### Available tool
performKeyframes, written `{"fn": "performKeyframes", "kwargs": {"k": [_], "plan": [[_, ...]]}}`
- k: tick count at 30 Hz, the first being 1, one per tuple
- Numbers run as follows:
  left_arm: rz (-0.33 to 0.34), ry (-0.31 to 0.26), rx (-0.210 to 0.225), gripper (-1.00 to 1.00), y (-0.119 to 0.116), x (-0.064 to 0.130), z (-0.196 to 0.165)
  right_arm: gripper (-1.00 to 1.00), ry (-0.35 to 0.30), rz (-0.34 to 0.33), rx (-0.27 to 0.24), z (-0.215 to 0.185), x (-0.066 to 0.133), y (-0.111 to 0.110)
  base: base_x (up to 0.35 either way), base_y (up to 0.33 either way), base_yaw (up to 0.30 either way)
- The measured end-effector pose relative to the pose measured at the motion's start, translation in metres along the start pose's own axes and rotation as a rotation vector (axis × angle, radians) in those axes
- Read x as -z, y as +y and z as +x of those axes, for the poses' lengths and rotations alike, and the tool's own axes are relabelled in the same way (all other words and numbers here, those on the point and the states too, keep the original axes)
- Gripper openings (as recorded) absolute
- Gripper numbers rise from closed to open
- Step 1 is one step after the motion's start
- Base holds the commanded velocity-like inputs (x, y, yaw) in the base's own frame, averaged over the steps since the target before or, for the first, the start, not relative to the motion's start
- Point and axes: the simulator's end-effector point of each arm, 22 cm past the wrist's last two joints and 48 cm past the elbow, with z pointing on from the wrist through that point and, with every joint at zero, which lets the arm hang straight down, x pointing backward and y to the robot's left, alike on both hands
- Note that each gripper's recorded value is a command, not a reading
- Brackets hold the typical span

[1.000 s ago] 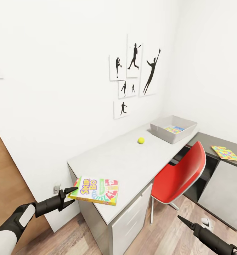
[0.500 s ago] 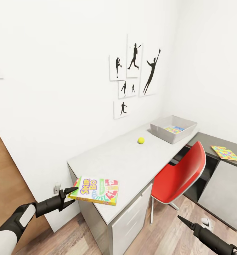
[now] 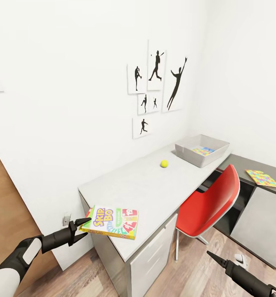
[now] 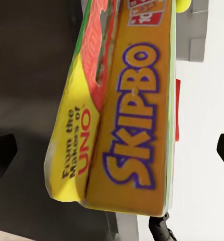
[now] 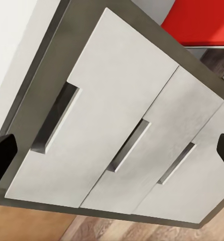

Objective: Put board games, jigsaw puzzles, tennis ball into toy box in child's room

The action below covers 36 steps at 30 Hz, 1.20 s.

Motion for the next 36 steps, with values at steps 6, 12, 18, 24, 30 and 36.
{"fn": "performKeyframes", "kwargs": {"k": [6, 12, 18, 24, 30, 36], "plan": [[0.000, 0.000, 0.000, 1.00, 0.000, 0.000, 0.000, 1.00, 0.000, 0.000, 0.000, 0.000, 0.000, 0.000, 0.000, 0.000, 0.000], [0.006, -0.001, 0.006, -1.00, -0.001, 0.000, 0.000, 1.00, 0.000, 0.000, 0.000, 0.000, 0.000, 0.000, 0.000, 0.000, 0.000], [0.010, -0.004, 0.011, -1.00, -0.002, 0.001, -0.001, 1.00, 0.000, 0.000, 0.000, 0.000, 0.000, 0.000, 0.000, 0.000, 0.000], [0.010, -0.005, 0.011, -1.00, -0.002, 0.001, -0.002, 1.00, 0.000, 0.000, 0.000, 0.000, 0.000, 0.000, 0.000, 0.000, 0.000], [0.010, -0.005, 0.011, -1.00, -0.005, 0.002, -0.002, 1.00, 0.000, 0.000, 0.000, -0.002, 0.001, 0.003, 0.000, 0.000, 0.000], [0.004, -0.003, 0.004, -1.00, -0.013, 0.005, -0.002, 1.00, 0.000, 0.000, 0.000, -0.006, 0.004, 0.010, 0.000, 0.000, 0.000]]}}
